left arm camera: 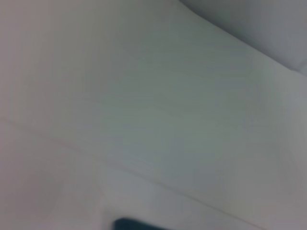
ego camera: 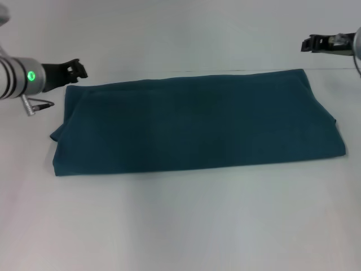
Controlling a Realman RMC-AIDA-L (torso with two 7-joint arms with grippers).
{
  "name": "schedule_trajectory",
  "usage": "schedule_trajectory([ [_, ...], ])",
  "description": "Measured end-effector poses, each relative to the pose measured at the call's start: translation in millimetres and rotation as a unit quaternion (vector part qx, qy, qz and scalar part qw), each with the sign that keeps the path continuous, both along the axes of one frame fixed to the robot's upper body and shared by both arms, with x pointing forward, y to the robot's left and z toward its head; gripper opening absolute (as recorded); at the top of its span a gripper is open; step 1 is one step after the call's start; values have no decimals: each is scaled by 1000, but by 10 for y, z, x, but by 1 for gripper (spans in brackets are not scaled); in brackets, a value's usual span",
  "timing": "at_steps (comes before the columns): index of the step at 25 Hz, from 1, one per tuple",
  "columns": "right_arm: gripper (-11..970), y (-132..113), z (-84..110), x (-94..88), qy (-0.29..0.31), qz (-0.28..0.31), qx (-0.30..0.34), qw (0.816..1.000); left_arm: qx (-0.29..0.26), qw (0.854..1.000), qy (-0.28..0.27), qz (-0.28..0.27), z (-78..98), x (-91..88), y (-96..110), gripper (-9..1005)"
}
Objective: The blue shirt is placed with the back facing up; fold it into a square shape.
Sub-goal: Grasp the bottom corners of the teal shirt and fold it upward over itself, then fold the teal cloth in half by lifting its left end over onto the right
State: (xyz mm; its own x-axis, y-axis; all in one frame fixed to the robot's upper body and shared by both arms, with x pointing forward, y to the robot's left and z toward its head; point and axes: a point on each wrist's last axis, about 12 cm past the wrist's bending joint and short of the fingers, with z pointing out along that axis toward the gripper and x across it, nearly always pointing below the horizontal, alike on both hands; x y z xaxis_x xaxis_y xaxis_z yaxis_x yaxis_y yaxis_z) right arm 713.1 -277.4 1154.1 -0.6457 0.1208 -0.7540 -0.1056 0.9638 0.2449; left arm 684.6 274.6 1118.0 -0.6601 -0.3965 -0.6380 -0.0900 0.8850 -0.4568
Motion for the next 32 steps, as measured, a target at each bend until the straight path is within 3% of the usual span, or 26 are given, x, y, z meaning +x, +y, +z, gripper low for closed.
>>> schedule_trajectory([
  [4, 288, -271, 97, -74, 5, -14, 49, 999, -47, 998, 2, 41, -49, -167, 179, 225],
  [8, 474, -595, 109, -402, 15, 14, 144, 989, -142, 990, -13, 19, -53, -518, 336, 341],
  [12, 618, -804, 27, -930, 7, 92, 267, 959, -267, 963, -17, -26, -99, -901, 494, 458],
  [13, 640, -929, -38, -1200, -2, 114, 310, 944, -304, 952, -15, -31, -127, -1044, 564, 493],
  [14, 662, -929, -38, -1200, -2, 114, 310, 944, -330, 943, -11, -32, -157, -1158, 612, 528],
  [15, 684, -989, -69, -1346, -8, 124, 331, 935, -372, 928, 1, -28, -210, -1360, 692, 563],
  [16, 705, -1048, -103, -1476, -12, 129, 346, 929, -372, 928, 1, -28, -210, -1360, 692, 598],
  [20, 793, -1187, -227, -1836, -20, 132, 374, 918, -425, 904, 42, -3, -363, -1705, 796, 757],
  [23, 853, -1227, -305, -1986, -12, 133, 377, 916, -429, 899, 81, 22, -447, -1837, 850, 891],
  [27, 930, -1239, -335, -2059, -8, 141, 381, 914, -432, 894, 108, 54, -520, -1881, 882, 901],
  [32, 927, -1218, -303, -2008, -12, 150, 377, 914, -434, 888, 116, 100, -642, -1826, 867, 904],
])
